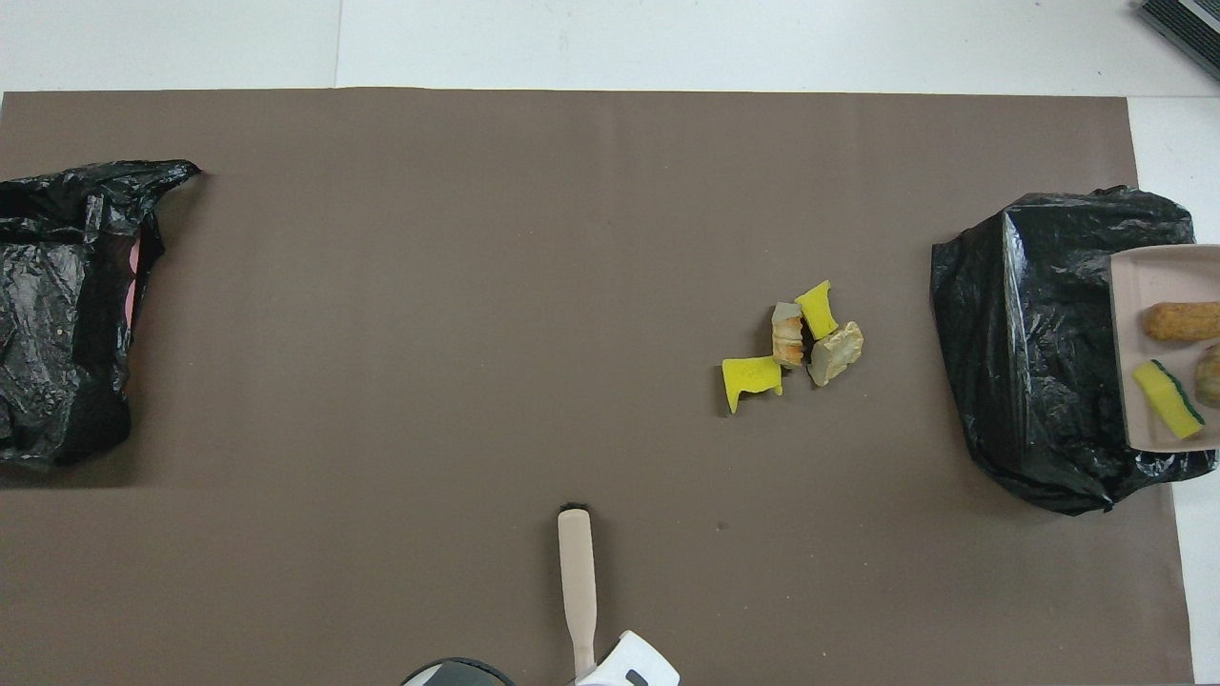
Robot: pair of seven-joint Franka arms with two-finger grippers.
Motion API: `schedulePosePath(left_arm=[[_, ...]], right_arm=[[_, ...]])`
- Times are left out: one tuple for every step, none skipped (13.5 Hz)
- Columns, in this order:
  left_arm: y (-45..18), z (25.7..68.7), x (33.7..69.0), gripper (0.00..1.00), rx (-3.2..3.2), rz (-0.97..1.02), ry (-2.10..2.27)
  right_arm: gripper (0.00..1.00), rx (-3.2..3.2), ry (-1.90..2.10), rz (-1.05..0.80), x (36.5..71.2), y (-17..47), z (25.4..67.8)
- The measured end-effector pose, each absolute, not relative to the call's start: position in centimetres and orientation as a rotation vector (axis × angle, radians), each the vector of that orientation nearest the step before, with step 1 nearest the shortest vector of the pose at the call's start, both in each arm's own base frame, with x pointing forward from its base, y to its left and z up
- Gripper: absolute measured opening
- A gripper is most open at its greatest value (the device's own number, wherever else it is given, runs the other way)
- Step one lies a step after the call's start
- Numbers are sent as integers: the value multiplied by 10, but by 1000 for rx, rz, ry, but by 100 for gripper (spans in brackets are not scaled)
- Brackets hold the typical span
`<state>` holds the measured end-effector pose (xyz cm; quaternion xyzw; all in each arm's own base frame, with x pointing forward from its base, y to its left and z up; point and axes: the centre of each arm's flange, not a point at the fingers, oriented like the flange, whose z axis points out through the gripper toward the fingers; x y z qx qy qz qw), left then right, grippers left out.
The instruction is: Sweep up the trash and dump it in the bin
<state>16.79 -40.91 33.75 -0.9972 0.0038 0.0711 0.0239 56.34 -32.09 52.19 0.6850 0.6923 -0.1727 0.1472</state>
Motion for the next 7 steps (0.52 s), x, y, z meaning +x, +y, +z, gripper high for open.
schedulePosePath(left_arm=[[-410,338,168,26,-3089,219,12],[-411,340,170,26,-3092,218,9],[-411,341,172,26,-3095,217,3],[-412,342,173,32,-3098,217,-1],[-412,343,175,42,-3102,216,-6],[-413,347,179,55,-3110,213,-16],[-414,352,187,68,-3122,208,-30]], right_arm=[[33,1920,2007,-502,566,-320,520],[33,1893,2013,-505,568,-319,518],[33,1866,2014,-513,570,-318,517],[33,1840,2017,-525,572,-316,516],[33,1814,2026,-541,575,-310,516],[33,1785,2036,-559,579,-303,517],[33,1754,2042,-586,581,-299,517]])
